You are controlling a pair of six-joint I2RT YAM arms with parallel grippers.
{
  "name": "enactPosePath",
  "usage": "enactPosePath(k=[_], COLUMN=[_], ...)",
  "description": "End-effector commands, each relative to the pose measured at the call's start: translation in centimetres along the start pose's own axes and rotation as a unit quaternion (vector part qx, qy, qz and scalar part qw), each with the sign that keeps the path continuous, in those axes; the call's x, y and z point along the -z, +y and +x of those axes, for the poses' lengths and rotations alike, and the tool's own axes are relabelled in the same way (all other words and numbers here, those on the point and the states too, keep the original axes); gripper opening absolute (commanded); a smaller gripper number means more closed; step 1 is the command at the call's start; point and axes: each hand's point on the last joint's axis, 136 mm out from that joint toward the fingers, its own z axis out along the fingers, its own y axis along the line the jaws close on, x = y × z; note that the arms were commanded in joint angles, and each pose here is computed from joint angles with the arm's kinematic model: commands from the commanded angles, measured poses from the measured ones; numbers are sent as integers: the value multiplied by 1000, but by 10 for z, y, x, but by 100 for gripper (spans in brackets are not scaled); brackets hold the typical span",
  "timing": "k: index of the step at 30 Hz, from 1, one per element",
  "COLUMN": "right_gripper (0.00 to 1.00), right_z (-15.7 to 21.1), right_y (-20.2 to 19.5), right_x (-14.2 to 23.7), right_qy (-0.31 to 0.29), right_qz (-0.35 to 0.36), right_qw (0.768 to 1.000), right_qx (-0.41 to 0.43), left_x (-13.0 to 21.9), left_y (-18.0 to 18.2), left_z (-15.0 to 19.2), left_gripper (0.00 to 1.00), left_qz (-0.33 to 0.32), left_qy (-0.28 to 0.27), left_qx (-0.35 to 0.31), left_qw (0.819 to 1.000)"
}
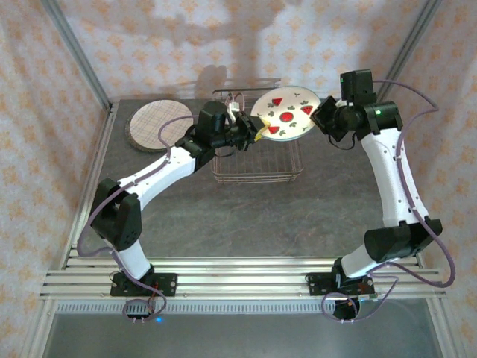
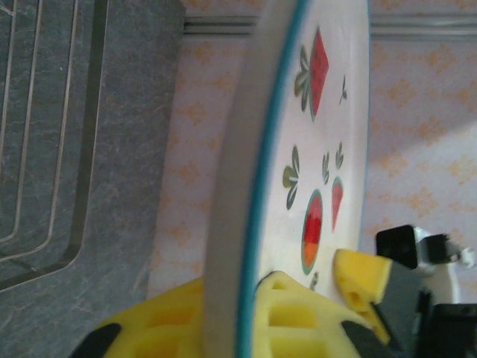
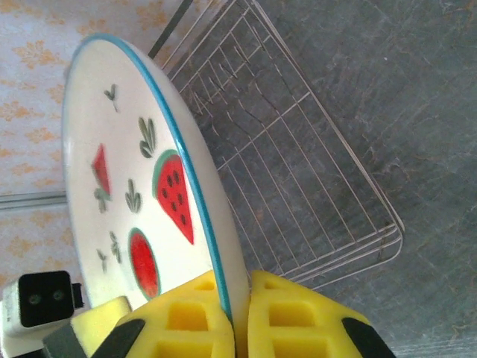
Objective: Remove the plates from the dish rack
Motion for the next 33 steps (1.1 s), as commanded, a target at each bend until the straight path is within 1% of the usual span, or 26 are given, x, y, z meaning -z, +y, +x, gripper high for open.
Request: enactPosePath(k=[1,7,10,14,16,19,22,27,29,33], right_gripper=[0,0,19,39,53,67,73,74,74,74], right_z=[-9,-3,1,4,5,7,7,10,13,27], right_y=[40,44,48,54,56,59,60,67,73,91], right_x=[32,28,26,27,28,31,37,49,54,63], right_qy=[-34,-19,-6,4,10,17,15,-2,-14,-42], right_qz=[-97,-109,-120,-136,-141,-143,-139,-163,-180,-213], right_qw=[995,993,992,990,989,988,987,979,973,951], right_qx=[16,35,40,43,47,61,83,123,146,220], left_x=[5,16,29,49,58,74,90,120,133,162], left_y=[-7,-13,-21,-33,-39,-44,-45,-39,-34,-20], left_z=[14,14,7,-5,-11,-19,-25,-35,-38,-47], left_gripper=[0,0,0,0,0,0,0,0,0,0], left_qz=[3,10,27,54,68,73,72,61,58,42], left_qy=[15,8,-11,-38,-49,-64,-79,-108,-123,-164], left_qx=[-34,-37,-38,-30,-28,-26,-26,-26,-22,-20], left_qw=[999,999,999,997,996,995,994,992,990,985])
